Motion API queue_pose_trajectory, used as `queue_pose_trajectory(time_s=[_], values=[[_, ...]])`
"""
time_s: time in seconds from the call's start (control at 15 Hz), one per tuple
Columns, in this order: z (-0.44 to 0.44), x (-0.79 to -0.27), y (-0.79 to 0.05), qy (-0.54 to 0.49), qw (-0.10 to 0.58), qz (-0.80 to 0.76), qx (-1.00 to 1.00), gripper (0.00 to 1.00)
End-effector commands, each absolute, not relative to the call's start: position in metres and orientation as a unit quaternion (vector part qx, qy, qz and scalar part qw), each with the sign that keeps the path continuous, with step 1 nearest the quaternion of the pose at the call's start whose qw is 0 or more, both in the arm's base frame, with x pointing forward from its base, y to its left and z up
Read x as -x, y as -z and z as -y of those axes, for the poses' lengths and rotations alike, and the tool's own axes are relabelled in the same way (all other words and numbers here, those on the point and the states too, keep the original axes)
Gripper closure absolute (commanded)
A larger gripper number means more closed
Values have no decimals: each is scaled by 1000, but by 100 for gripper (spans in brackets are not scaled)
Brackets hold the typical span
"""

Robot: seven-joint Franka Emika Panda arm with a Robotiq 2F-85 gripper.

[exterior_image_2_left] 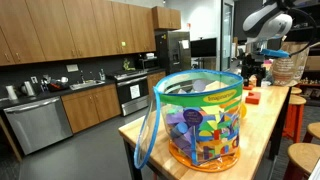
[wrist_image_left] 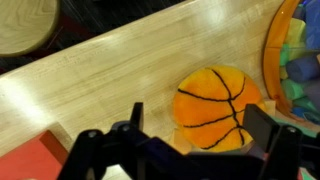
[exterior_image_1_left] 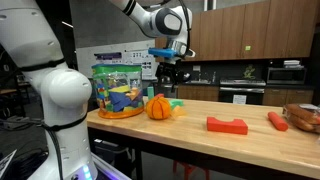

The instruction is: Take the purple arch out of the bag

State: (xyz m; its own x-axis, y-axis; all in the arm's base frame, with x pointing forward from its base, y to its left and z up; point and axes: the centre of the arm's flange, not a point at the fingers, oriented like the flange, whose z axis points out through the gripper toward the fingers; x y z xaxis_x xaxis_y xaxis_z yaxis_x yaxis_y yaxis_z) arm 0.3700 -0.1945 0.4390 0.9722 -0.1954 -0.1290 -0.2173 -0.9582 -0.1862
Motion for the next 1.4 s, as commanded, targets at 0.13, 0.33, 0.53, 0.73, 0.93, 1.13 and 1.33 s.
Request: queue_pose_trajectory(time_s=[0.13, 0.33, 0.53, 0.73, 0.93, 1.13, 1.33], values=[[195, -370, -439, -55, 100, -104, 988, 0], [195, -370, -439, -54, 100, -104, 988, 0], [195, -370, -439, -54, 100, -104, 988, 0], [195, -370, -439, -54, 100, -104, 988, 0], [195, -370, -439, -54, 100, -104, 988, 0], [192, -366, -444, -72, 79, -92, 990, 0], [190, -363, -452, -85, 42, -71, 993, 0]])
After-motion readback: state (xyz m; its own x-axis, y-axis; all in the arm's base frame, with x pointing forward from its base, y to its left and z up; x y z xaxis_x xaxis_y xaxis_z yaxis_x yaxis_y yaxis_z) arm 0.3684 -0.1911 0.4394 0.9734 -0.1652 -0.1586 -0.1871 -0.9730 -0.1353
